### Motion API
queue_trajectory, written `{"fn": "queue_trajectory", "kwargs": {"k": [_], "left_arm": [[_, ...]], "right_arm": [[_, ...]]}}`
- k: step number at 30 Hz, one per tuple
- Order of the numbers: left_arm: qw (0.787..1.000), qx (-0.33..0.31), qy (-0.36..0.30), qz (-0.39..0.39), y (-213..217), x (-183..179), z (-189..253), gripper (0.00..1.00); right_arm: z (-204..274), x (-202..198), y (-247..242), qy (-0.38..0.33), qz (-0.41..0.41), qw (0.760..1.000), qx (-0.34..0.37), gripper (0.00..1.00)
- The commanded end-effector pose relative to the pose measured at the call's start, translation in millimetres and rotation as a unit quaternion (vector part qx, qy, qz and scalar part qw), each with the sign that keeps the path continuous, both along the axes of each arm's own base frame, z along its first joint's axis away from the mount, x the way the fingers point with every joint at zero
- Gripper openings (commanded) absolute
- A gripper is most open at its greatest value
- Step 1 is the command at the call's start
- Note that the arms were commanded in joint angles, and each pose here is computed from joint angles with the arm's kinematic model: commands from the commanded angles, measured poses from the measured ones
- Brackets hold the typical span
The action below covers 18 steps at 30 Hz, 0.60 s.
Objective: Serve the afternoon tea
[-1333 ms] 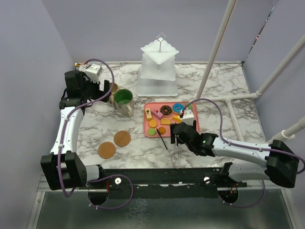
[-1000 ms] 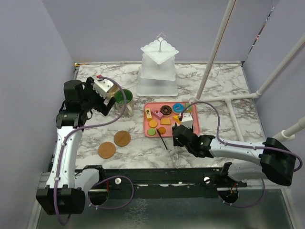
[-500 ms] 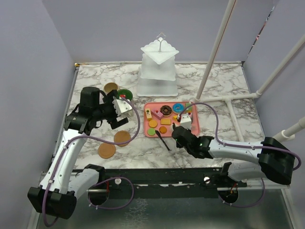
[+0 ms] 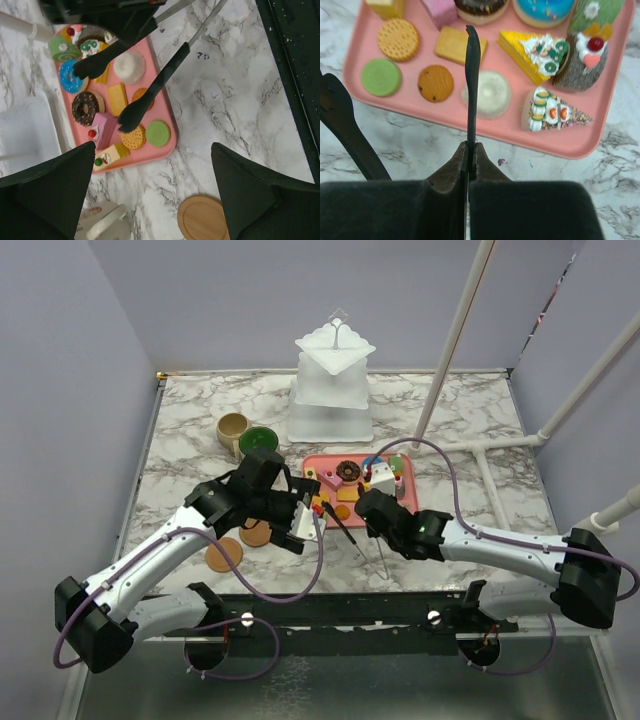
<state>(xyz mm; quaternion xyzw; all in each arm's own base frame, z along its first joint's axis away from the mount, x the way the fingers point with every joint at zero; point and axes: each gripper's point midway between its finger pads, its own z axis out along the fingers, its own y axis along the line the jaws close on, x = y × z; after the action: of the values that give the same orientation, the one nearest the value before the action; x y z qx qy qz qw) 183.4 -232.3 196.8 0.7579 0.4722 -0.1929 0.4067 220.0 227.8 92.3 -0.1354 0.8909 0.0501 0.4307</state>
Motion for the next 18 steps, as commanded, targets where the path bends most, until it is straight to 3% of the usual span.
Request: {"fn": "queue_trajectory", "kwargs": {"k": [1,7,11,15,18], "left_arm": [[0.997,0.003,-0.052,-0.048,-29,0,8,0.99],[0.985,0.013,-0.139,-0.102,-39,1,13,0.99],[0.986,0.018,-0.137,-0.088,-41,8,16,0.98],[0.986,0.043,-0.138,-0.077,-37,16,5,0.87],[0.988,0.058,-0.133,-0.059,-35,23,0,0.74]], "right_arm": [[38,5,-2,-0.021,0.022,0.999,-0.032,0.0],[62,9,7,-0.017,0.05,0.996,-0.065,0.0],[79,15,17,-0.03,0.087,0.992,-0.086,0.01],[99,18,29,-0.047,0.134,0.985,-0.094,0.01],[112,20,32,-0.06,0.148,0.982,-0.097,0.01]]}}
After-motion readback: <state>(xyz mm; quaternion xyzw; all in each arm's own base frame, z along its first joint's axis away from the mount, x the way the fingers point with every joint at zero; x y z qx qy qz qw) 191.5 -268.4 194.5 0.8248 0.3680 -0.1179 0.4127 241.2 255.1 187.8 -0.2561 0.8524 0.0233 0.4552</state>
